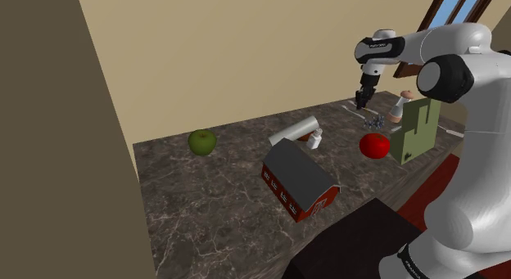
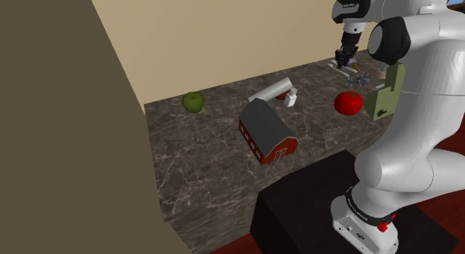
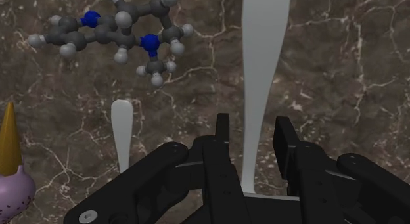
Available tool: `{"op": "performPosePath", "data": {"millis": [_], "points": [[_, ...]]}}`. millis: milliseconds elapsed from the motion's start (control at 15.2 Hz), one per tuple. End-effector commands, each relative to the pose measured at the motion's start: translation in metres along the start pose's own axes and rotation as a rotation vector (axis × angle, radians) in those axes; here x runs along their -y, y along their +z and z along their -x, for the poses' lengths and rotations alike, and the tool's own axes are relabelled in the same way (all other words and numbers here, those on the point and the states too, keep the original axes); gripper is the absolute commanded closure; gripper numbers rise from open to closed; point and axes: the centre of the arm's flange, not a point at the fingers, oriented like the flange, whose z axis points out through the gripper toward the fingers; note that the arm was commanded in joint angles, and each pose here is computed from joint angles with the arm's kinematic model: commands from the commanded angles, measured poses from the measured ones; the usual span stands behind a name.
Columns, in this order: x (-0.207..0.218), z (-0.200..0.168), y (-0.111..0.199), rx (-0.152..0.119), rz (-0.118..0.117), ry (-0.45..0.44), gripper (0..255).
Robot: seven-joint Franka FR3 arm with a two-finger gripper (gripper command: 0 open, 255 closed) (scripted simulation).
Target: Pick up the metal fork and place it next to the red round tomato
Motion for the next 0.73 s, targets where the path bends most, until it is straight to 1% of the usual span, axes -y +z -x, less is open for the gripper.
{"op": "performPosePath", "data": {"millis": [0, 660], "points": [[0.000, -0.001, 0.010, -0.001, 0.001, 0.000, 255], [-0.001, -0.009, 0.062, -0.001, 0.001, 0.000, 255]]}}
